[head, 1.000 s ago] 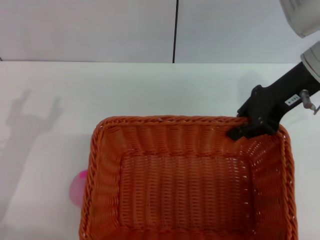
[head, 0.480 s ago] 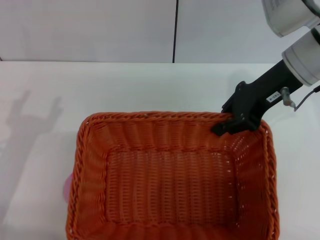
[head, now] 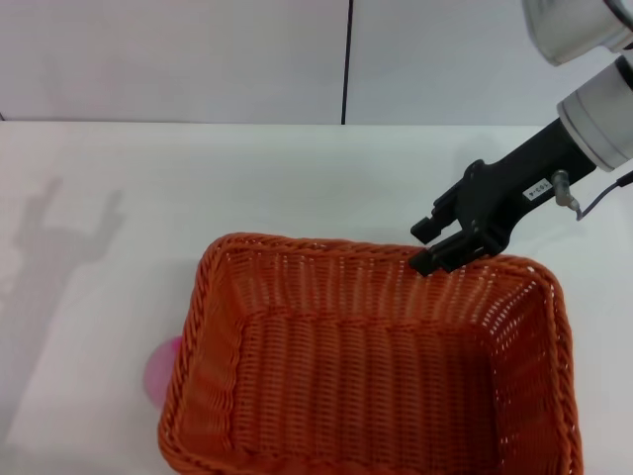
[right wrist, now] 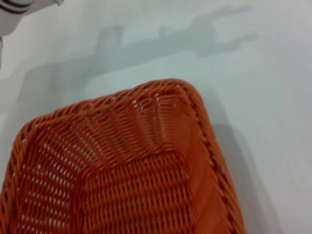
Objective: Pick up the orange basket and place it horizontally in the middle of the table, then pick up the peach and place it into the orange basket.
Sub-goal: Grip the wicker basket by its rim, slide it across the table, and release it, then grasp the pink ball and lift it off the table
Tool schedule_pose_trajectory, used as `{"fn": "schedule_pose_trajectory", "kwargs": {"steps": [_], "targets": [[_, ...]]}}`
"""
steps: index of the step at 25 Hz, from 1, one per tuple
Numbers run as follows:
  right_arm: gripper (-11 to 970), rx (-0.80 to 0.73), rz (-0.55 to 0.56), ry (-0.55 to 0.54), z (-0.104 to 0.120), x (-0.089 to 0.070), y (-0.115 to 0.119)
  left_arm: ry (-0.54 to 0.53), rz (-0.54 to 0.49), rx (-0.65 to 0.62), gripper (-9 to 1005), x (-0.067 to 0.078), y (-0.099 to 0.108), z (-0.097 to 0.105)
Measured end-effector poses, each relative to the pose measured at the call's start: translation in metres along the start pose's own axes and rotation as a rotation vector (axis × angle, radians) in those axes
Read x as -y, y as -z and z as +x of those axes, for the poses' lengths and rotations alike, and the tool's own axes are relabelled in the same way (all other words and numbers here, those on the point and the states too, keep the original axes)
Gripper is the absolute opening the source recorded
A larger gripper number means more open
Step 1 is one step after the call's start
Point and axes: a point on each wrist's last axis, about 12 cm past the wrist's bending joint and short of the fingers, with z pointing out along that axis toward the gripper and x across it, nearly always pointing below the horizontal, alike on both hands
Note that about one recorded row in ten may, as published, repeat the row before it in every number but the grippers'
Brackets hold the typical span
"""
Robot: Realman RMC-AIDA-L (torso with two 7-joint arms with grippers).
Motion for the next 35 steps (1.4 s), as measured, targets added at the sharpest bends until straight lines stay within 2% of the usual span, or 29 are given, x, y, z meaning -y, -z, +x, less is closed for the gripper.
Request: {"fn": "schedule_pose_trajectory", "kwargs": {"steps": [1, 6, 8, 10, 11, 12, 13, 14, 15, 16, 17, 18, 19, 22, 23, 24, 25, 27, 28, 29, 33, 35], "targets": [[395, 0.008, 0.004, -0.003, 0.000, 0.000, 0.001, 0.000, 0.000, 0.000, 849, 0.000, 0.000, 0.000], [505, 0.105, 0.070, -0.016, 0.007, 0.003, 0.016, -0.001, -0.002, -0.001, 849, 0.000, 0.001, 0.000], [505, 0.238, 0.116, -0.017, 0.019, 0.000, 0.030, -0.008, 0.001, -0.007, 848, -0.001, 0.005, -0.002], [505, 0.298, 0.130, -0.015, 0.025, -0.002, 0.035, -0.012, -0.001, -0.009, 848, -0.002, 0.007, -0.003], [505, 0.443, 0.158, -0.011, 0.039, -0.008, 0.045, -0.016, -0.009, -0.005, 848, -0.003, 0.012, -0.005], [505, 0.443, 0.158, -0.011, 0.039, -0.008, 0.045, -0.016, -0.009, -0.005, 848, -0.003, 0.012, -0.005], [505, 0.610, 0.187, -0.021, 0.059, -0.016, 0.052, -0.005, -0.013, -0.002, 848, -0.005, 0.016, -0.008], [505, 0.687, 0.199, -0.028, 0.069, -0.021, 0.053, 0.037, -0.004, -0.012, 848, -0.011, 0.020, -0.013], [505, 0.770, 0.217, -0.033, 0.080, -0.027, 0.055, 0.037, -0.004, -0.012, 848, -0.011, 0.020, -0.013], [505, 0.840, 0.234, -0.038, 0.091, -0.033, 0.055, 0.080, 0.007, -0.039, 848, -0.018, 0.022, -0.017], [505, 0.840, 0.234, -0.038, 0.091, -0.033, 0.055, 0.080, 0.007, -0.039, 848, -0.018, 0.022, -0.017], [505, 0.980, 0.299, -0.039, 0.116, -0.048, 0.052, 0.120, 0.028, -0.080, 848, -0.026, 0.025, -0.022], [505, 0.980, 0.299, -0.039, 0.116, -0.048, 0.052, 0.120, 0.028, -0.080, 848, -0.026, 0.025, -0.022], [506, 1.143, 0.421, -0.044, 0.151, -0.065, 0.045, 0.156, 0.099, -0.180, 848, -0.039, 0.023, -0.031], [506, 1.250, 0.519, -0.069, 0.175, -0.074, 0.038, 0.172, 0.161, -0.260, 848, -0.045, 0.022, -0.036], [506, 1.250, 0.519, -0.069, 0.175, -0.074, 0.038, 0.172, 0.161, -0.260, 848, -0.045, 0.022, -0.036], [506, 1.285, 0.558, -0.078, 0.183, -0.078, 0.036, 0.180, 0.216, -0.322, 847, -0.049, 0.021, -0.038], [506, 1.348, 0.666, -0.084, 0.202, -0.087, 0.033, 0.173, 0.299, -0.420, 847, -0.056, 0.020, -0.043], [506, 1.391, 0.781, -0.077, 0.219, -0.097, 0.032, 0.167, 0.364, -0.516, 847, -0.065, 0.020, -0.049], [506, 1.391, 0.781, -0.077, 0.219, -0.097, 0.032, 0.167, 0.364, -0.516, 847, -0.065, 0.020, -0.049], [506, 1.462, 0.973, -0.092, 0.244, -0.114, 0.036, 0.170, 0.435, -0.671, 847, -0.082, 0.025, -0.067], [506, 1.469, 0.994, -0.101, 0.247, -0.116, 0.038, 0.177, 0.468, -0.732, 847, -0.080, 0.028, -0.064]]}}
